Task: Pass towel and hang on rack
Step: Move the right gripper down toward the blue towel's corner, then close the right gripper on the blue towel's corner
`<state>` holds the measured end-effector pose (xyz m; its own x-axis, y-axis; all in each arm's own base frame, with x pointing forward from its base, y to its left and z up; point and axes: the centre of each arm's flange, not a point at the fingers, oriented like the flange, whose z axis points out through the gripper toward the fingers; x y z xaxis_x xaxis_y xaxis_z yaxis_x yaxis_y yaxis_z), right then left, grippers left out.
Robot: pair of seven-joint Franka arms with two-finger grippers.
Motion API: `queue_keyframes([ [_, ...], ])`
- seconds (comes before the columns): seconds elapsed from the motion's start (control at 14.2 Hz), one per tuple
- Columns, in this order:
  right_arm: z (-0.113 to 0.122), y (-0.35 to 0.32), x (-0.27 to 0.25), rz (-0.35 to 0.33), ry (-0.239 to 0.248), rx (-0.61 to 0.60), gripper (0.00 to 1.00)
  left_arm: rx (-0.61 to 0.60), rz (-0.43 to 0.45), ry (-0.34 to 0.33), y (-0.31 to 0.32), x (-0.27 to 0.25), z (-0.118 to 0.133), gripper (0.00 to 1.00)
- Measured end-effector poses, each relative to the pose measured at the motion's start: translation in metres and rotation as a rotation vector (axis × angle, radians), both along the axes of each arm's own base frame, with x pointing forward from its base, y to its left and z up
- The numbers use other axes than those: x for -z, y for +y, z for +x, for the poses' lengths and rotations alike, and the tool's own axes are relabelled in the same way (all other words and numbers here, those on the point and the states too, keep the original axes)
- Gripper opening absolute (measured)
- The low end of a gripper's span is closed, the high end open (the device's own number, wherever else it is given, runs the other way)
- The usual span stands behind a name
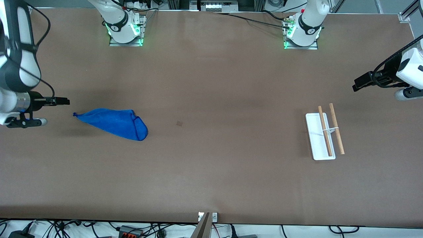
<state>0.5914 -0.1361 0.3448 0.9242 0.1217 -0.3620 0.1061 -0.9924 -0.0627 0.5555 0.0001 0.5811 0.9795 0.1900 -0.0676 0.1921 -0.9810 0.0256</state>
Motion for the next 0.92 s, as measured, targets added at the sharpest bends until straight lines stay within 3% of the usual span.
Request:
queue_keyframes([
  [0.14,0.002,-0.017,0.038,0.052,0.016,-0.104,1.00,0.000,0.000,0.000,0.000,0.000,0.000,1.00],
  [0.56,0.006,-0.030,0.106,0.252,0.014,-0.580,1.00,-0.001,0.000,0.000,0.000,0.000,0.000,1.00],
  [0.92,0.006,-0.035,0.136,0.361,-0.003,-0.798,1.00,-0.001,0.000,0.000,0.000,0.000,0.000,1.00],
])
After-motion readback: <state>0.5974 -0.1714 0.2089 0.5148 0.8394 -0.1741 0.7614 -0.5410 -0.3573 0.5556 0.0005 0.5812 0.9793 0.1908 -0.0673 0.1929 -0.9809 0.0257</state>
